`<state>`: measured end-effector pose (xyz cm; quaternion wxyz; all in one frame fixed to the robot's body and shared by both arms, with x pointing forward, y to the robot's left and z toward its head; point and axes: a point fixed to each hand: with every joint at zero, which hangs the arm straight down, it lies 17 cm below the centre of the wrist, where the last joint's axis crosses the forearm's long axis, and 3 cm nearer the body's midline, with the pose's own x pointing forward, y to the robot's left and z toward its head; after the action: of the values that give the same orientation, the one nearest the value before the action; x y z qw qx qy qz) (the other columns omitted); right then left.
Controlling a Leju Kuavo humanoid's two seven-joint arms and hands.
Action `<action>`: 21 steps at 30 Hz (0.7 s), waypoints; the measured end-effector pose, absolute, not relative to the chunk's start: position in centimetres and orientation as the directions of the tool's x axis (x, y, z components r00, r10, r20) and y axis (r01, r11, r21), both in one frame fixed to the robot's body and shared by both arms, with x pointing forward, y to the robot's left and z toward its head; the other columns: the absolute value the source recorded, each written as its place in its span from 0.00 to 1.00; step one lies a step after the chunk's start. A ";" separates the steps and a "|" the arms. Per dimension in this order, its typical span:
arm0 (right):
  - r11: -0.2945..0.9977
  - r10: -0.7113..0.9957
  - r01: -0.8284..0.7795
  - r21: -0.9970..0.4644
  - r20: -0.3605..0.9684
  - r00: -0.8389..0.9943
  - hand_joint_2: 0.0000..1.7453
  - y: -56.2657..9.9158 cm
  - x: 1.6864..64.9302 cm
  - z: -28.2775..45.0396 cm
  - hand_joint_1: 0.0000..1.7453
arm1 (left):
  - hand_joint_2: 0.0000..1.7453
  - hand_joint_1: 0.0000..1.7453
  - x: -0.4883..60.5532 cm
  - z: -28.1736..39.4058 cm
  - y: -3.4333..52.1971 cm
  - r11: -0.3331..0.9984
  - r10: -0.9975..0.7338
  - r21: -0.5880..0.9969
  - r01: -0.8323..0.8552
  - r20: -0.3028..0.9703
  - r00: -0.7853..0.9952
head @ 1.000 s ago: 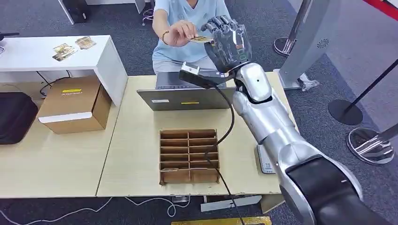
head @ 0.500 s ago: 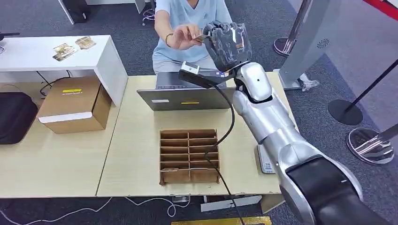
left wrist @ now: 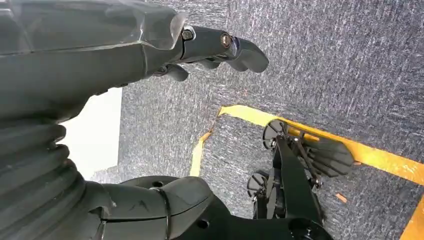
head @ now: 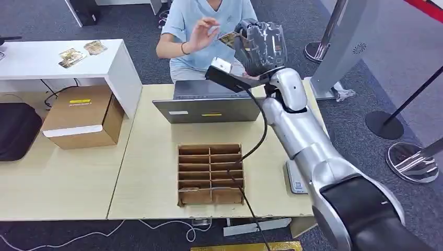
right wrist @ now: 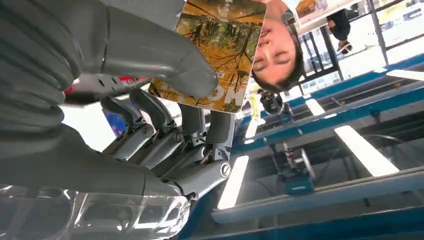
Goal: Pass the card to the sensor for recognition and then transmit it.
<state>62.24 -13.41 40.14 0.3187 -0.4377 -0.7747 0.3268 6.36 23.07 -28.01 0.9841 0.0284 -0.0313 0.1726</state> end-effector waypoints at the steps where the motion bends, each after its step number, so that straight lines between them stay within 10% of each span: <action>1: 0.428 0.879 0.466 -0.774 0.237 -0.414 1.00 -13.9 62.3 40.3 1.00 | 1.00 0.00 6.4 -28.0 23.1 0.939 0.338 0.045 -0.342 0.071 0.938; 21: 0.924 0.364 0.018 -0.382 0.865 -0.344 1.00 -29.9 64.8 36.4 1.00 | 1.00 0.00 6.0 -28.0 22.9 0.935 0.352 0.029 -0.354 0.066 0.934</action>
<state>64.81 -29.85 36.38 0.5603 -0.1189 -0.8050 0.1544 6.04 22.89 -28.03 0.9831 0.0200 -0.0299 0.1795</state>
